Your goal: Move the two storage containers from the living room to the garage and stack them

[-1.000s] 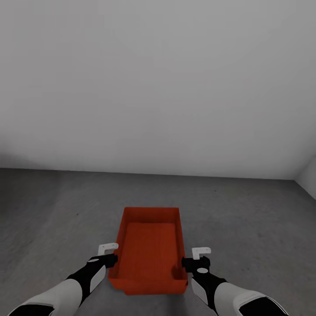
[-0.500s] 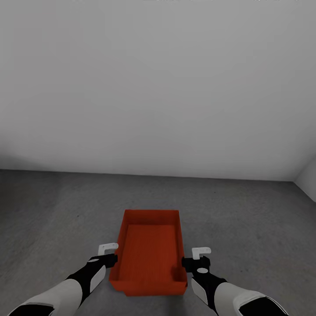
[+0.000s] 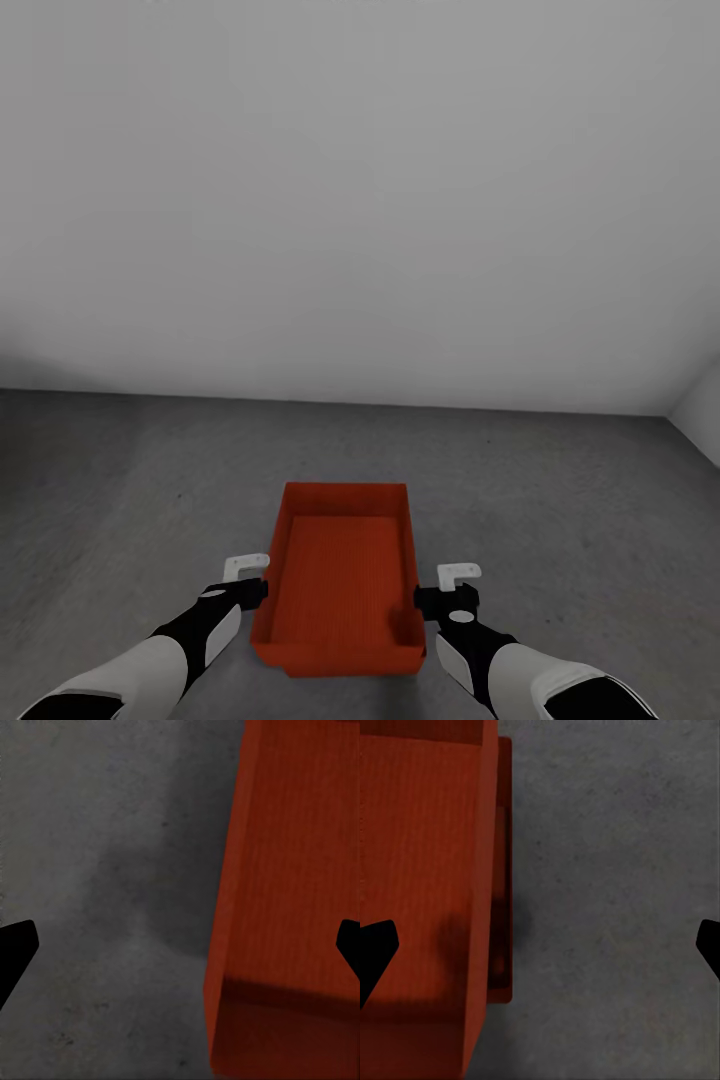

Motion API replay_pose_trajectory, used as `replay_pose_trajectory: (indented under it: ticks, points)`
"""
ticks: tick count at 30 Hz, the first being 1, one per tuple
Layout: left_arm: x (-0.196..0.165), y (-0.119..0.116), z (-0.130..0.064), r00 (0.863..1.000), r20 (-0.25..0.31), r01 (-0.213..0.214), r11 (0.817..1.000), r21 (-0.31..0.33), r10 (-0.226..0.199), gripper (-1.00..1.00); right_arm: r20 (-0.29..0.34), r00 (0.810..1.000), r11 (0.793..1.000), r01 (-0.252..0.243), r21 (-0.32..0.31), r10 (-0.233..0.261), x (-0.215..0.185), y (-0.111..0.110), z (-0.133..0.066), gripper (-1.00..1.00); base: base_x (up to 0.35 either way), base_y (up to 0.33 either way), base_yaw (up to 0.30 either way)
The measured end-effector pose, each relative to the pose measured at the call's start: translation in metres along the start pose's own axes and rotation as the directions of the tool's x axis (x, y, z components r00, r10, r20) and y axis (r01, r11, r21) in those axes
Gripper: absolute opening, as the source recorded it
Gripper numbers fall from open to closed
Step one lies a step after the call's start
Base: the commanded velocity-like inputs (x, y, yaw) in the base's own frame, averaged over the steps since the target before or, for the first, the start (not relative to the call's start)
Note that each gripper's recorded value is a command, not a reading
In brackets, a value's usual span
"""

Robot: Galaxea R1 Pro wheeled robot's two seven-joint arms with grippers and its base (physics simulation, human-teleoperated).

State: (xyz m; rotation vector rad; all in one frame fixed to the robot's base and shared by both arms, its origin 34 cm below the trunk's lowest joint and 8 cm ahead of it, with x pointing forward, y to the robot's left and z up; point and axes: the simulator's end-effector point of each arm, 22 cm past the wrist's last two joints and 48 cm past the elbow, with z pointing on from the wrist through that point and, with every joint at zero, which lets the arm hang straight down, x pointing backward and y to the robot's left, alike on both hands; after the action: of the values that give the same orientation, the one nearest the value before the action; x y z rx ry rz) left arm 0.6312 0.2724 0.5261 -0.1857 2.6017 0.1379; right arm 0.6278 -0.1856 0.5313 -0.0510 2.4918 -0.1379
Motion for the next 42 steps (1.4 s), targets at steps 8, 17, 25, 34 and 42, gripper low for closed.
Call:
replay_pose_trajectory:
  ticks: [8,17,25,34,42]
  points:
    - [-0.007,0.001,-0.011,1.000,0.000,0.000,1.000,0.000,0.000,1.00,-0.001,1.000,1.000,0.002,0.000,-0.002,-0.008,-0.002,-0.010,1.00,0.000,0.000,0.000]
    - [-0.015,0.002,-0.024,1.000,-0.001,0.000,1.000,0.000,0.000,1.00,-0.002,1.000,1.000,0.002,-0.002,-0.002,-0.017,-0.003,-0.022,1.00,0.000,0.000,0.000]
    - [-0.021,0.002,-0.035,1.000,-0.001,0.000,1.000,0.000,0.000,1.00,-0.002,1.000,1.000,0.002,-0.002,-0.002,-0.024,-0.004,-0.032,1.00,0.000,0.000,0.000]
    - [-0.025,0.003,-0.043,1.000,-0.001,0.000,1.000,0.000,0.000,1.00,-0.001,1.000,1.000,0.001,-0.001,-0.001,-0.030,-0.005,-0.039,1.00,0.000,0.000,0.000]
    - [-0.026,0.003,-0.042,1.000,-0.001,-0.001,1.000,-0.001,0.001,1.00,-0.002,1.000,1.000,0.002,0.001,-0.002,-0.030,-0.006,-0.039,1.00,-0.092,0.000,0.000]
